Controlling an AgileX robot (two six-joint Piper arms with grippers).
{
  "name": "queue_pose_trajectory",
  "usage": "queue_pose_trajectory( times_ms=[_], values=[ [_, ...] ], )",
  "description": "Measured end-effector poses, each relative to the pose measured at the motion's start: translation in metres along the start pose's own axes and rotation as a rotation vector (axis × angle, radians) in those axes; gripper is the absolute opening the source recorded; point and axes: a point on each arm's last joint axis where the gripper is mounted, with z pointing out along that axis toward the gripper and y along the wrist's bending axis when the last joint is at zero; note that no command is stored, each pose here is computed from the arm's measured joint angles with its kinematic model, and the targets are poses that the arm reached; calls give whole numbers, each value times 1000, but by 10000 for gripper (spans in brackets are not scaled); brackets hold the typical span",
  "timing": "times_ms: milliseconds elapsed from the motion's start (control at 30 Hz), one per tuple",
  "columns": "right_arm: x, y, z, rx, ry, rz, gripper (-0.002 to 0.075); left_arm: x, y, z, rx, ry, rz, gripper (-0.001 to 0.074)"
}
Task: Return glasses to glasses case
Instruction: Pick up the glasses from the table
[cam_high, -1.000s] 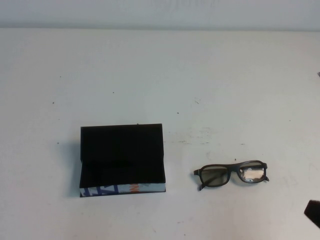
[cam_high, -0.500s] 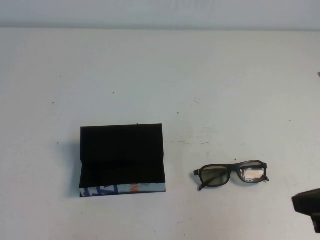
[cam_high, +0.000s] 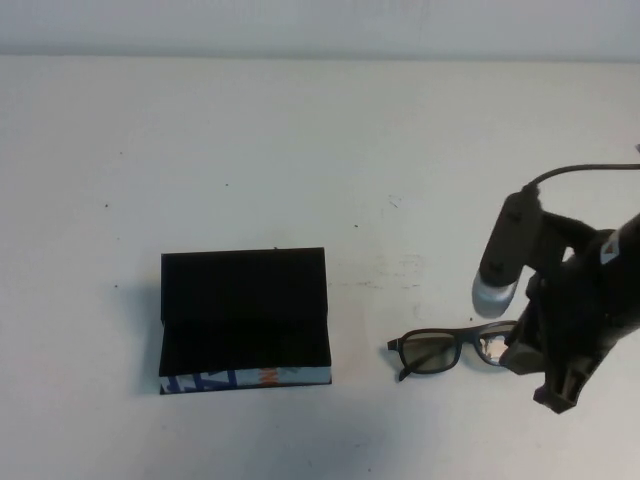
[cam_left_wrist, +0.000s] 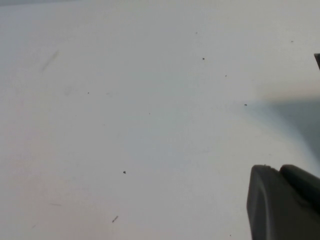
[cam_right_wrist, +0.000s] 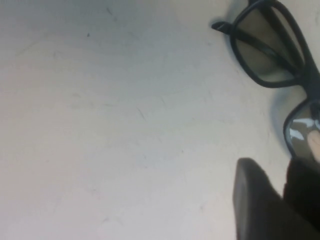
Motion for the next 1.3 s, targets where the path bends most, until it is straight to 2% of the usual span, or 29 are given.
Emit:
queue_pose_trajectory(
  times_ms=[167,333,767,1300],
  values=[
    [-8,-14,25,-40,64,-223,258,0,0,0,0,0,0,0],
    [-17,-29,41,-33,86,-336,337,0,0,0,0,0,0,0],
    [-35,-62,87,-78,178,-441,350,0,0,0,0,0,0,-1],
    [-36,-71,105,-88,203,-469,347,0,0,0,0,0,0,-1]
  ],
)
